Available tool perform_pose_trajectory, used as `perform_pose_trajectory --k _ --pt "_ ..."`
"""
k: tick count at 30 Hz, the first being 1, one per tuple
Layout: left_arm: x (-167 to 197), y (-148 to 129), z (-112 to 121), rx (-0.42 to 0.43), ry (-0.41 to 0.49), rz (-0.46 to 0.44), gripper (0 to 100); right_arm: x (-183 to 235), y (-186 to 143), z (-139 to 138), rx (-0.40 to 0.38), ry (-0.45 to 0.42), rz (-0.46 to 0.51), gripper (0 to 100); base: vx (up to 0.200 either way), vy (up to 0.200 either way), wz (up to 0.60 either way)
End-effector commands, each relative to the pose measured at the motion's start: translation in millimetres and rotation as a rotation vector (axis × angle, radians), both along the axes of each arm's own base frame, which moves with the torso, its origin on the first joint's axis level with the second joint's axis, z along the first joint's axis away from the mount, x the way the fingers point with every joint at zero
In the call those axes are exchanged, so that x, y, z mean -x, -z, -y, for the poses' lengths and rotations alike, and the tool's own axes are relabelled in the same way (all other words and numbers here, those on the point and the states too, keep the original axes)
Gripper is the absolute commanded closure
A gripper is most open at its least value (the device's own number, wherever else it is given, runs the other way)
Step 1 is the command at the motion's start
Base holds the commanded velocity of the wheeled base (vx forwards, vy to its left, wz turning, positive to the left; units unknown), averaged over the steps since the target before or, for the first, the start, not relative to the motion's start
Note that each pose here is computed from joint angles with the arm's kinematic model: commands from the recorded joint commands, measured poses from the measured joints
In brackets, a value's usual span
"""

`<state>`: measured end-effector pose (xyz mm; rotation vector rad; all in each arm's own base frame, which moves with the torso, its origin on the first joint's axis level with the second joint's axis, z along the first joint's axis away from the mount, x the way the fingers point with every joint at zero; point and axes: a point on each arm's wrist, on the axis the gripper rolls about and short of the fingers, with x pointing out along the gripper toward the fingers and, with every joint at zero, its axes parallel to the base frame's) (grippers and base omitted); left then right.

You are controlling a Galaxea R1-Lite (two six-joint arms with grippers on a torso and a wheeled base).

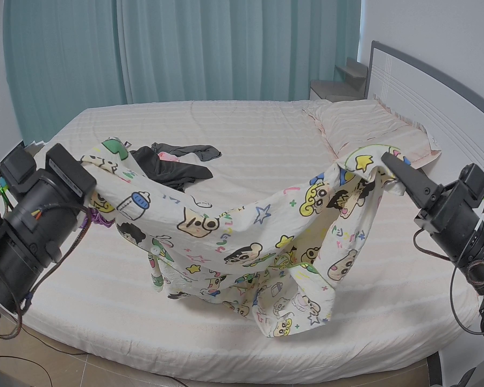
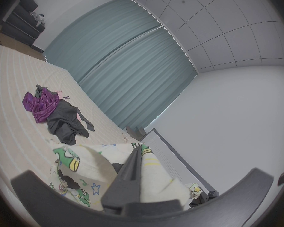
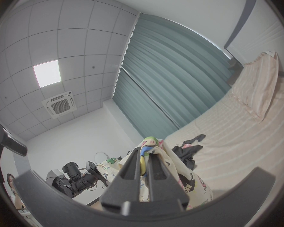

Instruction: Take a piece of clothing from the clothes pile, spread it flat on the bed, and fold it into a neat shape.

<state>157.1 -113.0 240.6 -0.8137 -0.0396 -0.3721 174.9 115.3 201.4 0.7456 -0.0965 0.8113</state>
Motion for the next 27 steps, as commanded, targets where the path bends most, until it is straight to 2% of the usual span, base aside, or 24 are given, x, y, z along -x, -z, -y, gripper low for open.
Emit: perform_pose_trajectory --k 1,5,10,13,17,22,27 --pt "17.3 -24.7 -13.3 0.042 -0.003 0.072 100 16.2 -23.7 9.6 -0.047 0.0 0.115 100 0.0 0.0 0.0" --pt "24.9 -41.8 -19.3 0.056 -0.003 0.09 100 26.4 -46.2 17.2 -0.075 -0.003 0.194 100 0.0 0.0 0.0" --pt "34.4 -56.7 -26.7 0.071 -0.003 0.108 100 41.1 -71.9 26.2 -0.07 -0.022 0.206 100 0.0 0.0 0.0" --pt "33.7 -52.1 -26.4 0.038 -0.004 0.064 100 42.2 -81.8 28.0 -0.047 -0.033 0.187 100 0.0 0.0 0.0" --pt "31.6 -42.3 -24.8 0.005 -0.004 0.015 100 29.5 -87.3 28.7 -0.028 0.001 0.168 100 0.0 0.0 0.0" --pt "34.8 -46.0 -30.2 0.018 -0.021 0.031 100 13.2 -110.8 30.3 -0.045 0.02 0.226 100 0.0 0.0 0.0" --pt "27.7 -39.1 -29.5 0.0 -0.042 0.002 100 -1.8 -98.2 24.1 -0.014 0.019 0.149 100 0.0 0.0 0.0"
